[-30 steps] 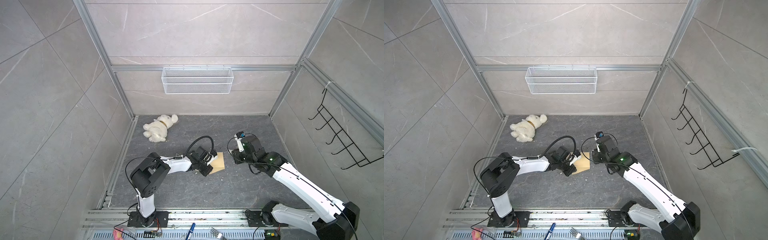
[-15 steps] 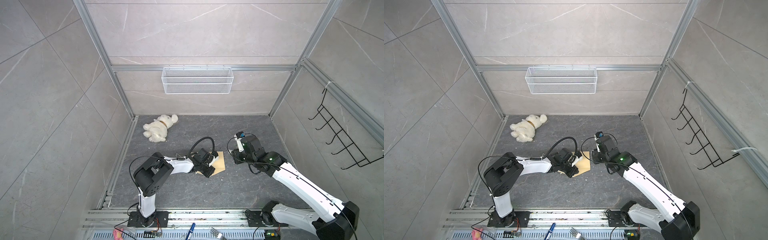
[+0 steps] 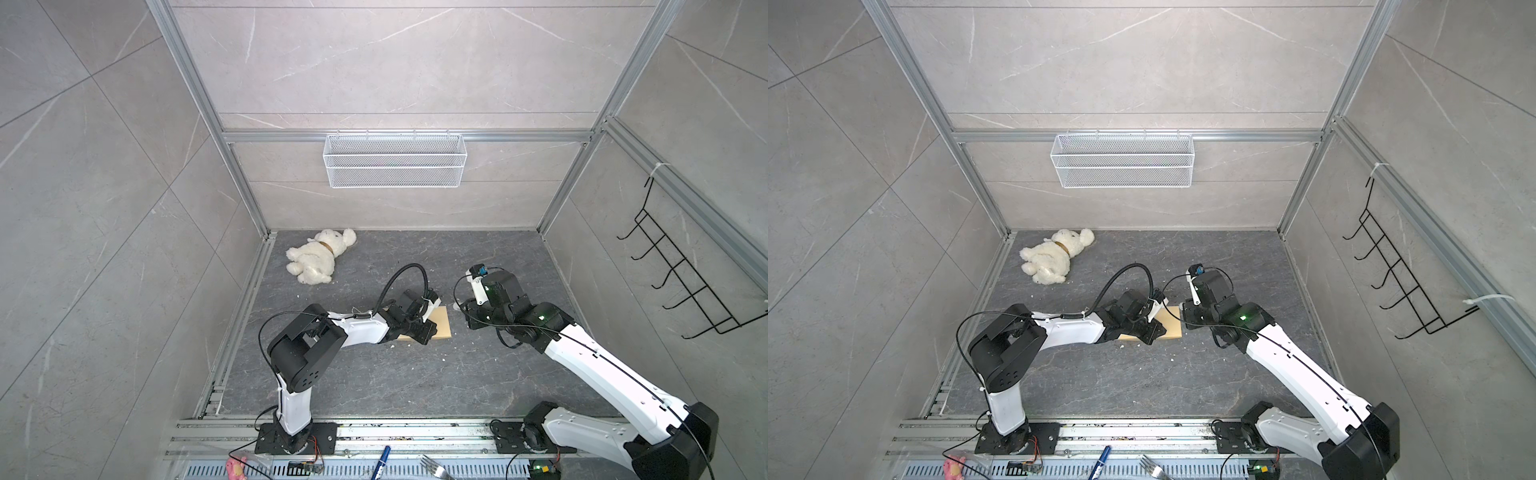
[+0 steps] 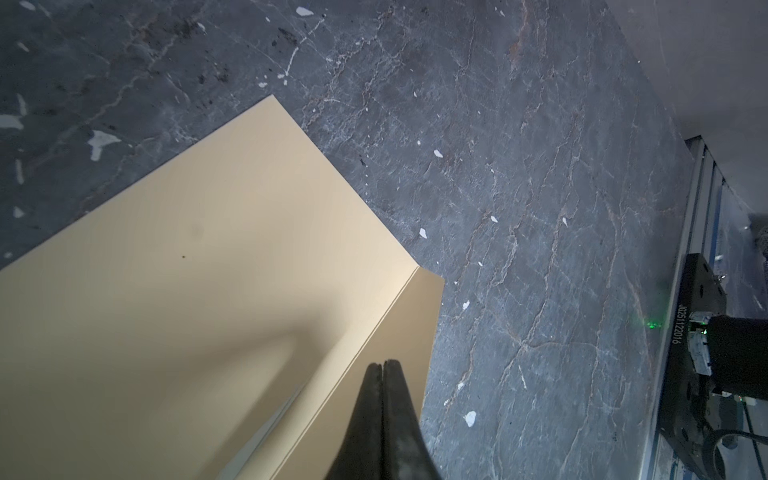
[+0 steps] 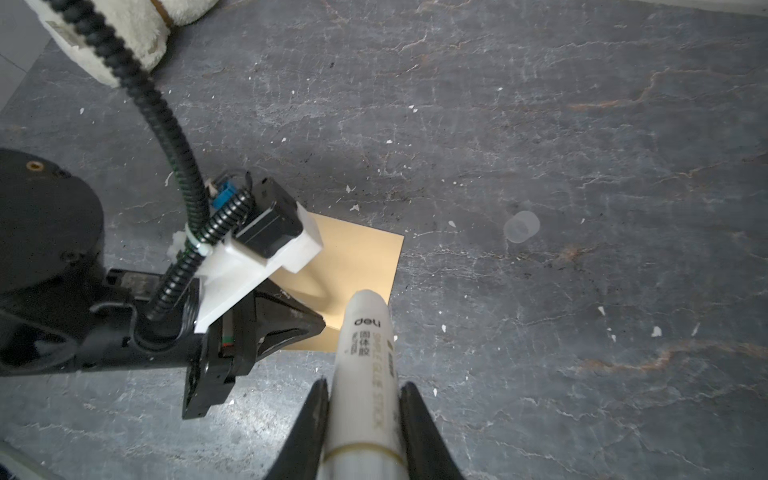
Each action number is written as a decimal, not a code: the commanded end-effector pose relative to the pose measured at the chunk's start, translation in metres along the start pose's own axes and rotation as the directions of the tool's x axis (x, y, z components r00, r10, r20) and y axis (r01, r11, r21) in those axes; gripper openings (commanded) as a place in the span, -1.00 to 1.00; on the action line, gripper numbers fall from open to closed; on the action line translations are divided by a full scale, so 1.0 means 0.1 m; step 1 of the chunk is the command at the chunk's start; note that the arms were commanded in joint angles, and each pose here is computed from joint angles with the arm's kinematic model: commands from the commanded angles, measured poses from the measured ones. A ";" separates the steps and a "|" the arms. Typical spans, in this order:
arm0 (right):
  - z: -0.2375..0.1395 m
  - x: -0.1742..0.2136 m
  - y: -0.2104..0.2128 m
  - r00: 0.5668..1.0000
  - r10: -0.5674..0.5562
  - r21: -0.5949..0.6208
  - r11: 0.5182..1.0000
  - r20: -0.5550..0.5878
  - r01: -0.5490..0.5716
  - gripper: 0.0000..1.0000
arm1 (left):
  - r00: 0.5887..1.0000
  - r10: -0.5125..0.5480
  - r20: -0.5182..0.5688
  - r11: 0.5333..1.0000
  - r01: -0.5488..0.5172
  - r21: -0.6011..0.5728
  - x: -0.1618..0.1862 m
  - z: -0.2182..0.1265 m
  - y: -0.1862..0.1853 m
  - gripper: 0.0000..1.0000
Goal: Place the letter into the envelope and seal it
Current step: 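Press the left gripper down on the tan envelope to hold it flat, then move the glue stick in the right gripper down onto the envelope flap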
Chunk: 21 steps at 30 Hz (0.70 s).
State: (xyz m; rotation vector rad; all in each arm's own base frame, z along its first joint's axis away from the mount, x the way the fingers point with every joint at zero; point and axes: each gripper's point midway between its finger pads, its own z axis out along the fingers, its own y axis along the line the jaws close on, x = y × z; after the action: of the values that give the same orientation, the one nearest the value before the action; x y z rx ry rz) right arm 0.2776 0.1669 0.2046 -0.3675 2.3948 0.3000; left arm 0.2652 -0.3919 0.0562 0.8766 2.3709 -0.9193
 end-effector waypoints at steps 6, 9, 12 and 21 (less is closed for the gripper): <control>0.10 -0.05 0.19 0.996 -0.013 -0.082 0.997 -0.083 0.006 -1.00 | 0.988 -0.001 0.152 1.000 0.003 -0.014 -0.38 -0.56 0.04 -1.00; 0.19 -0.05 0.28 0.995 0.003 -0.117 0.993 -0.104 -0.015 -1.00 | 0.993 0.005 0.115 0.999 0.001 -0.045 -0.19 -0.61 0.10 -1.00; 0.29 -0.03 0.35 0.990 0.003 -0.128 0.992 -0.139 -0.021 -1.00 | 0.996 -0.001 0.088 0.998 0.007 -0.066 0.00 -0.62 0.18 -1.00; 0.44 -0.01 0.48 0.983 -0.009 -0.129 0.991 -0.185 -0.015 -1.00 | 0.999 -0.041 -0.014 0.997 0.040 -0.066 0.40 -0.49 0.28 -1.00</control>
State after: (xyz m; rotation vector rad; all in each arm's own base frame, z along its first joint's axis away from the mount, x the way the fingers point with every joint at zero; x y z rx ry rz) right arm 0.2875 0.2166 0.1715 -0.4754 2.5663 0.4162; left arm 0.2515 -0.3239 0.0556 0.7810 2.4312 -0.8431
